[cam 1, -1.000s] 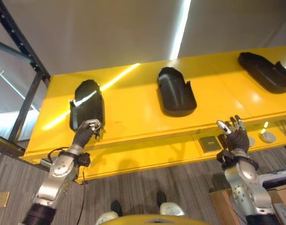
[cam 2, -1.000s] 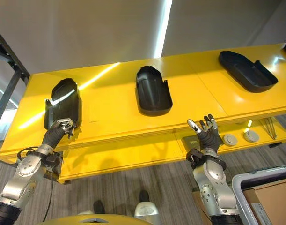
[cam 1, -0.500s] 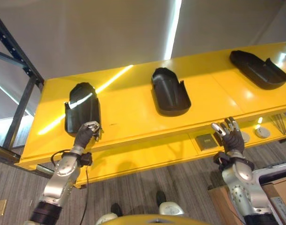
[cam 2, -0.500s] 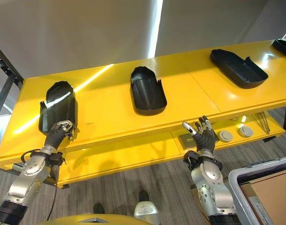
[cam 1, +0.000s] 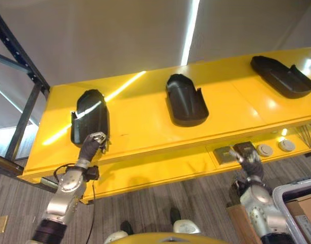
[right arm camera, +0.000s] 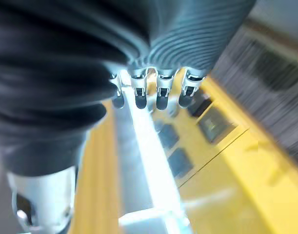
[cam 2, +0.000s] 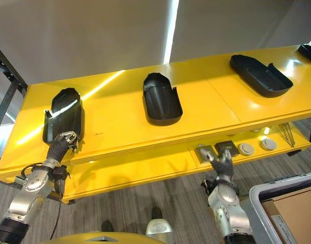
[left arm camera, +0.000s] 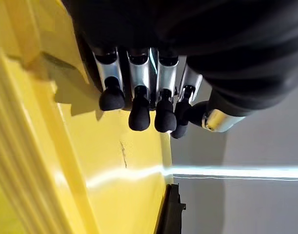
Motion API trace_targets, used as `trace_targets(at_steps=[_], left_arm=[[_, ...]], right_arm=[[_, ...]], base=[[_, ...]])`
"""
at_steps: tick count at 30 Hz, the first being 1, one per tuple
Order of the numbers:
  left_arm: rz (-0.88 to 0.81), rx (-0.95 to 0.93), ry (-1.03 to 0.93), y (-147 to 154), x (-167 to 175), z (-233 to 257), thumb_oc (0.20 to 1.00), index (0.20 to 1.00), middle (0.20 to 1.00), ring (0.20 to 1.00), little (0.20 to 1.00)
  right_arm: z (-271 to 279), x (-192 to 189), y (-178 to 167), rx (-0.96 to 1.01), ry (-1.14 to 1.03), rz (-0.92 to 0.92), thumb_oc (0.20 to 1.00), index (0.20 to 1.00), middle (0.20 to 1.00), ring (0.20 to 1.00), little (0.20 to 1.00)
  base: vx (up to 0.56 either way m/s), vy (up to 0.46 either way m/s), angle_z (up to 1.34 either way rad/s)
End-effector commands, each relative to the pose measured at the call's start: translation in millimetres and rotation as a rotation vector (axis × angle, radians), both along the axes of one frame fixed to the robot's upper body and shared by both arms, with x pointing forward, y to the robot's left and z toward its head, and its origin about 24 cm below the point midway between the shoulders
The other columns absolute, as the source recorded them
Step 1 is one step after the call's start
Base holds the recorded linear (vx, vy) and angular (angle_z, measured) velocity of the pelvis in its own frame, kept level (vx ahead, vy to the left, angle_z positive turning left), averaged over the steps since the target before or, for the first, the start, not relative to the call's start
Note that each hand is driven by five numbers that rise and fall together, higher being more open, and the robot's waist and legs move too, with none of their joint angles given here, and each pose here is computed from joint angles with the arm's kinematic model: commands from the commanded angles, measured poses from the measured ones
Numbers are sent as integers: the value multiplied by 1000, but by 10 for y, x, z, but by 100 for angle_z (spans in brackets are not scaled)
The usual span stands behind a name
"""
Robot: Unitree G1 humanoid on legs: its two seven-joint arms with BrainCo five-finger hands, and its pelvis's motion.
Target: Move parts from the plastic box to the shelf.
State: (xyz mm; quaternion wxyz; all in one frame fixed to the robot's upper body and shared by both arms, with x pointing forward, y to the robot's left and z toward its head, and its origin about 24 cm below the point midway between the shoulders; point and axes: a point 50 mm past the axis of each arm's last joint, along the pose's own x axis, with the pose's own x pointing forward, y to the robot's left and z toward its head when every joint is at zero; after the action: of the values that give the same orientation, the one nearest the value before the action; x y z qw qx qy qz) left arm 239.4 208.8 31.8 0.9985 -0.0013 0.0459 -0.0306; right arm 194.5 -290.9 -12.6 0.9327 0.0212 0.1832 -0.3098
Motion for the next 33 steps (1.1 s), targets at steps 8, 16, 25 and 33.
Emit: trace_targets(at_steps=[8, 16, 25, 33], left_arm=[[19, 20, -110, 146, 111, 192, 200, 200, 200, 200, 200], [-4, 41, -143, 127, 204, 263, 200, 200, 200, 200, 200], [63, 83, -194, 234, 470, 469, 200, 200, 200, 200, 200], [111, 109, -153, 329, 615, 439, 200, 200, 200, 200, 200]], right_arm=[[-695, -582, -320, -93, 455, -84, 1000, 1000, 1000, 1000, 1000], [-1053, -1032, -272, -117, 769, 104, 1000, 1000, 1000, 1000, 1000], [-1144, -1105, -178, -137, 840, 241, 1000, 1000, 1000, 1000, 1000], [-1140, -1110, -185, -160, 844, 252, 1000, 1000, 1000, 1000, 1000]], base=[[0, 0, 0], [0, 0, 0], [11, 7, 0], [8, 3, 0]])
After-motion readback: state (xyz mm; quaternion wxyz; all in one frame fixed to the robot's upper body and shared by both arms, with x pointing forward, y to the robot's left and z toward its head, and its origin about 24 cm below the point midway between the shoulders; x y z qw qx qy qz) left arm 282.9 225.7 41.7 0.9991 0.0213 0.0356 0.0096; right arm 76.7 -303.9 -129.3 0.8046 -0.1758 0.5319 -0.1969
